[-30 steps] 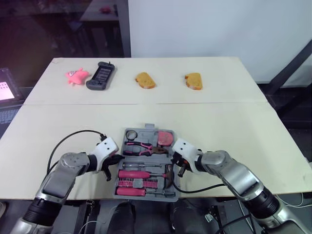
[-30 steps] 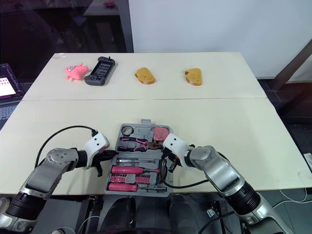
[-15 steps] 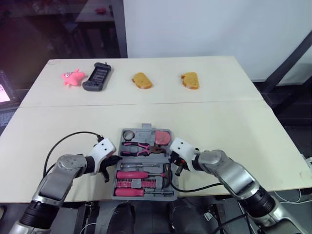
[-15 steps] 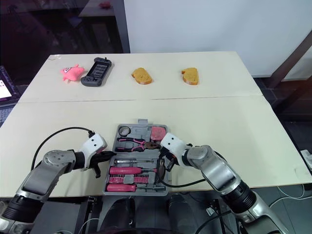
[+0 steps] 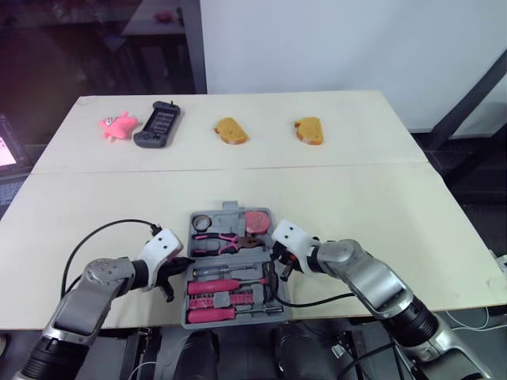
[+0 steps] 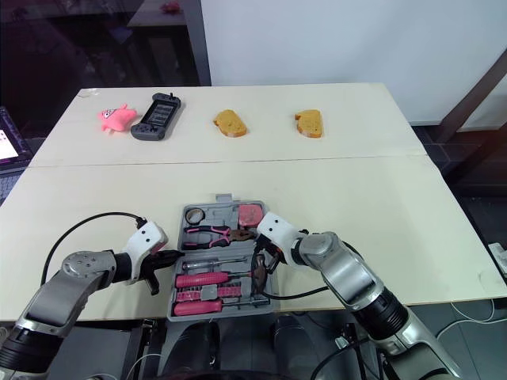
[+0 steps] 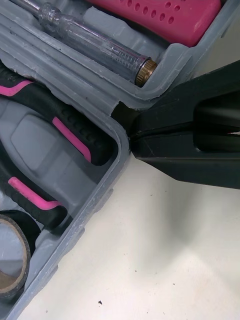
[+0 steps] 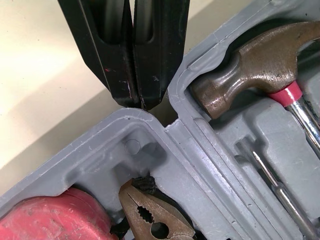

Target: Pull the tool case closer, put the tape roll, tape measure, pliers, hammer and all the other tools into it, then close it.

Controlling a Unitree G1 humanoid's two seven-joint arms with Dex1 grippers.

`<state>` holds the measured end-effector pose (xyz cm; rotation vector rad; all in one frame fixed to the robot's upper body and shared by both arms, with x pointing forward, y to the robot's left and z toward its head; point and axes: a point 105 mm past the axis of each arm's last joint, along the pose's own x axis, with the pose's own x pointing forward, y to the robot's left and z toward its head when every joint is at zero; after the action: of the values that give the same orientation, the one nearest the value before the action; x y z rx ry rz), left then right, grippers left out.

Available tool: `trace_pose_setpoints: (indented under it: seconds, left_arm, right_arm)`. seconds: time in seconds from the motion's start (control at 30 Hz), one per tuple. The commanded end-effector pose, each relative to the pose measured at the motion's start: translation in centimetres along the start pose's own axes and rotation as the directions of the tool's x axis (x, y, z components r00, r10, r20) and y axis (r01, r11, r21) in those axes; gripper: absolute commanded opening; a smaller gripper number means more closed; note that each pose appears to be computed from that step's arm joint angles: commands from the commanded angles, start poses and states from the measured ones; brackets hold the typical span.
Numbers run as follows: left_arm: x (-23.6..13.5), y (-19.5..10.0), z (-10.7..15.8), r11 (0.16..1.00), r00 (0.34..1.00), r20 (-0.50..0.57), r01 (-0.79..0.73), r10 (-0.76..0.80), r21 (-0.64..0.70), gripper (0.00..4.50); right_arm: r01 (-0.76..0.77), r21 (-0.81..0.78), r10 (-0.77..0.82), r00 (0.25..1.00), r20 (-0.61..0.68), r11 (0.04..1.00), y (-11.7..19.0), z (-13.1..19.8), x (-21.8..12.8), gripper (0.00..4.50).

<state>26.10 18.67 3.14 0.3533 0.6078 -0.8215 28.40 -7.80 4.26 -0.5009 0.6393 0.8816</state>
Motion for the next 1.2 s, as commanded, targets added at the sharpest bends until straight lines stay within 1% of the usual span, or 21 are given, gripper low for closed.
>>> trace_pose_setpoints:
  seconds: [0.03, 0.33, 0.6, 0.77, 0.87, 0.97, 1.03, 1.07, 1.1, 1.17, 1.2]
  left_arm:
    - [0.6, -0.8, -1.5, 0.998, 0.998, -0.053, 0.040, -0.042, -0.040, 0.00]
    - [1.0, -0.1, -0.8, 0.999, 0.998, -0.041, 0.041, -0.042, -0.024, 0.00]
    - [0.9, -0.3, -1.1, 0.999, 0.998, -0.049, 0.048, -0.049, -0.025, 0.00]
    - [0.4, 0.5, -0.8, 0.999, 0.999, -0.040, 0.020, -0.022, -0.044, 0.00]
    - [-0.5, 1.3, 0.2, 1.000, 1.000, -0.002, -0.007, 0.007, -0.026, 0.00]
    - [-3.0, 2.3, 1.9, 0.999, 0.998, 0.057, -0.021, 0.020, 0.023, 0.00]
    - [-4.2, 2.7, 2.6, 0.998, 0.996, 0.086, -0.037, 0.032, 0.053, 0.00]
    - [-4.9, 2.9, 2.9, 0.996, 0.993, 0.109, -0.049, 0.041, 0.074, 0.00]
    - [-5.4, 3.0, 3.4, 0.994, 0.988, 0.153, -0.053, 0.038, 0.094, 0.00]
    - [-6.9, 2.5, 4.8, 0.985, 0.951, 0.310, -0.063, 0.011, 0.159, 0.00]
    - [-7.3, 2.1, 4.7, 0.983, 0.941, 0.337, -0.052, -0.011, 0.175, 0.00]
  right_arm:
    - [-0.019, -0.028, 0.020, 0.998, 0.057, 0.999, 0.7, 1.1, -0.2, 0.10]
    - [0.025, -0.021, -0.023, 0.997, 0.079, 0.999, -0.2, 1.4, -0.5, 0.10]
    - [0.020, -0.024, -0.018, 0.997, 0.077, 0.999, -0.2, 1.5, -0.5, 0.10]
    - [0.019, -0.011, -0.018, 0.997, 0.075, 1.000, -0.2, 1.3, -0.9, 0.10]
    - [0.035, -0.010, -0.034, 0.996, 0.080, 0.999, -0.7, 1.2, -1.9, 0.10]
    - [0.055, -0.027, -0.051, 0.991, 0.121, 0.998, -1.6, 1.3, -4.1, 0.10]
    - [0.058, -0.041, -0.051, 0.989, 0.140, 0.997, -1.8, 1.2, -5.3, 0.10]
    - [0.050, -0.028, -0.044, 0.984, 0.174, 0.998, -1.9, 1.5, -6.0, 0.10]
    - [0.050, -0.008, -0.048, 0.978, 0.204, 0.999, -2.1, 1.7, -6.5, 0.10]
    - [0.060, 0.005, -0.059, 0.967, 0.249, 0.998, -2.6, 2.0, -7.6, 0.10]
    - [0.050, 0.010, -0.051, 0.964, 0.259, 0.999, -2.5, 1.9, -7.9, 0.10]
